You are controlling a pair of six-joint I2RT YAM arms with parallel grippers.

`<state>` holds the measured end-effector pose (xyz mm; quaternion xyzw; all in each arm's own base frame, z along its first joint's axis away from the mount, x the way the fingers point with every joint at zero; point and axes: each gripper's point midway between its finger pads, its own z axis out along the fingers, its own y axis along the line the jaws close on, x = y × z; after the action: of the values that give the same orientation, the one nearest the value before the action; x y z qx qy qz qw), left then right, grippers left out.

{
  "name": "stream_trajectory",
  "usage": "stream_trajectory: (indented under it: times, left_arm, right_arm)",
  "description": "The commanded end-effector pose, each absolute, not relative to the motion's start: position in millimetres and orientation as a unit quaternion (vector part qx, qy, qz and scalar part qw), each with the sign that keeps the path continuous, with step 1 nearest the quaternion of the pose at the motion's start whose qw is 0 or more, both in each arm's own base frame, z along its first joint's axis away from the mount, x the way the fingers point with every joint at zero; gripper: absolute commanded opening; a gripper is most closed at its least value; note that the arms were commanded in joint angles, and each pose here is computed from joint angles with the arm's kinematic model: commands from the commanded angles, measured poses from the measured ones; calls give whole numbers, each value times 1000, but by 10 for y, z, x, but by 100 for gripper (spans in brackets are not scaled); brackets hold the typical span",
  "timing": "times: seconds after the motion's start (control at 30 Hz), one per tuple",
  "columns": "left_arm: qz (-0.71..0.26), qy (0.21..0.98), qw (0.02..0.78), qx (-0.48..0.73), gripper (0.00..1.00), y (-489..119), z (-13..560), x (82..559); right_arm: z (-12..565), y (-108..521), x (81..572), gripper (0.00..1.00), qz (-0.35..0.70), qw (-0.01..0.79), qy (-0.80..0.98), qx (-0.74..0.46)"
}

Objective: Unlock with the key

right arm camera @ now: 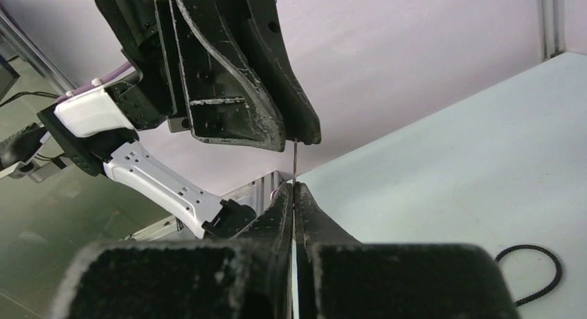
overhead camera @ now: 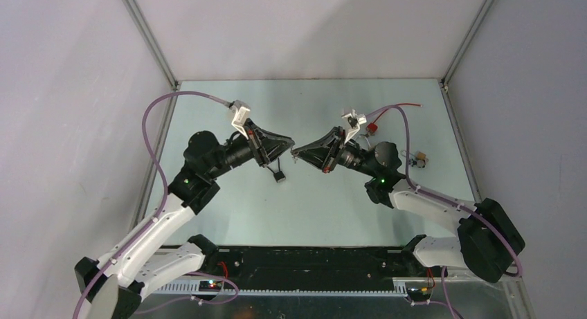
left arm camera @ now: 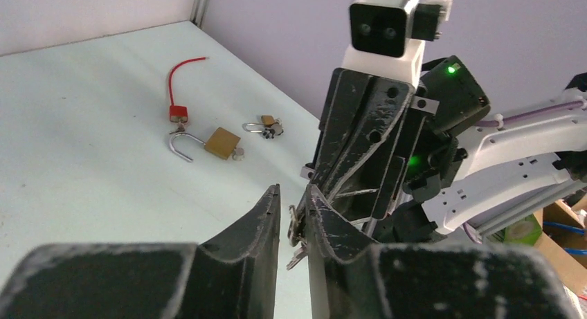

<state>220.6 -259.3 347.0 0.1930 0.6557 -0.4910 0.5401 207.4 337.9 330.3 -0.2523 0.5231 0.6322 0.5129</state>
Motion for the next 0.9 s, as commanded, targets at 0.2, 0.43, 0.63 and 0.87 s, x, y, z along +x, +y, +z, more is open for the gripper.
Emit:
stream_trajectory:
  times: [0.2,0.43,0.63,0.87]
  left_arm:
    - [-531,621,531,225,19,-2687,3670,2065]
    - [-533,618,531,228,0,-2688,3676,2045]
    - [-508,624,562,195,0,-2581,3674,2162]
    - [-483,626,589,169,0,-2484,3698,2270]
  right_arm:
    - [3428,3379,2031,0,655,515,492,-252]
    - [3447,3371,2031,0,655,517,491,-250]
    - [3407,3320,2141,37,618,545,511,-245]
    - [3284,3217,2253,84,562,570,544,-253]
